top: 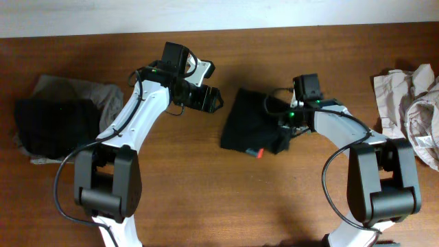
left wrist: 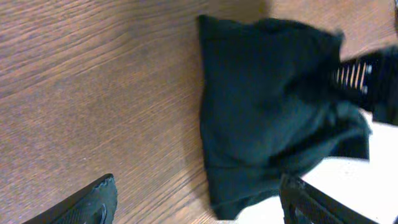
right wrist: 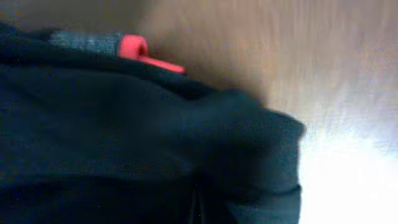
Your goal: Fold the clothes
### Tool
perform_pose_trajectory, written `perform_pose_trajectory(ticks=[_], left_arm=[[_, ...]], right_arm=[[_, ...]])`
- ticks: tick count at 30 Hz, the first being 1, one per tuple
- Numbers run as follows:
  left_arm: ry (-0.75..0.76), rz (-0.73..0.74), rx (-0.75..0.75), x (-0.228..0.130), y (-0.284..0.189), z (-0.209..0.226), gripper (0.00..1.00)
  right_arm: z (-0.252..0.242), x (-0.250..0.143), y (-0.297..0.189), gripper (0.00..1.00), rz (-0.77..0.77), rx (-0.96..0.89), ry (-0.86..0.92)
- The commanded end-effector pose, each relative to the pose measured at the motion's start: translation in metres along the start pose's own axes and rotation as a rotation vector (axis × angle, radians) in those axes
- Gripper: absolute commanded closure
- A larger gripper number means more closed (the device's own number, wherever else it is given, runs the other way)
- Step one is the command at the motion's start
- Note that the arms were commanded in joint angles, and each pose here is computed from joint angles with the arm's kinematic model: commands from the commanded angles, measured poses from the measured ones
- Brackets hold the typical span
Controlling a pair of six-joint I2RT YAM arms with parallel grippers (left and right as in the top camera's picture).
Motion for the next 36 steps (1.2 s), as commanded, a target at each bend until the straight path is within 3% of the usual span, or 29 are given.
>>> perform_pose_trajectory(ticks=[1, 6, 9, 17, 25, 36], left_arm=[[0.023, -0.015, -0.035, 0.005, 0.000, -0.008, 0.17], [-0.044, -0.015, -0.038, 0.005, 0.002, -0.008, 0.16], [-0.196, -0.009, -0.058, 0.004, 0.009, -0.006, 0.13], [-0.405, 0.004, -0.336, -0.001, 0.056, -0.016, 0.06], [-0.451, 0.057, -0.420, -0.018, 0.086, -0.017, 0.05], [-0.389, 0.110, -0.437, -0.021, 0.110, -0.050, 0.05]], right_arm=[[0.005, 0.018, 0.000, 0.96, -0.065, -0.010, -0.271], [0.018, 0.022, -0.008, 0.96, -0.040, 0.044, -0.286], [0.021, 0.023, -0.016, 0.96, -0.021, 0.046, -0.264], [0.024, 0.021, -0.034, 0.96, 0.043, 0.040, -0.228], [0.018, 0.012, -0.034, 0.96, 0.091, 0.013, -0.115], [0.019, -0.003, -0.020, 0.96, 0.175, 0.035, -0.029]])
Point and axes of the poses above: each gripper's point midway between its finger pads, its own y axis out along the fingers, its own z axis along the line the jaws close on, x = y × z, the point moved 4 cm from there along -y, back along the fingers, and after that the axes turned 15 degrees about y, right-handed, at the moved point
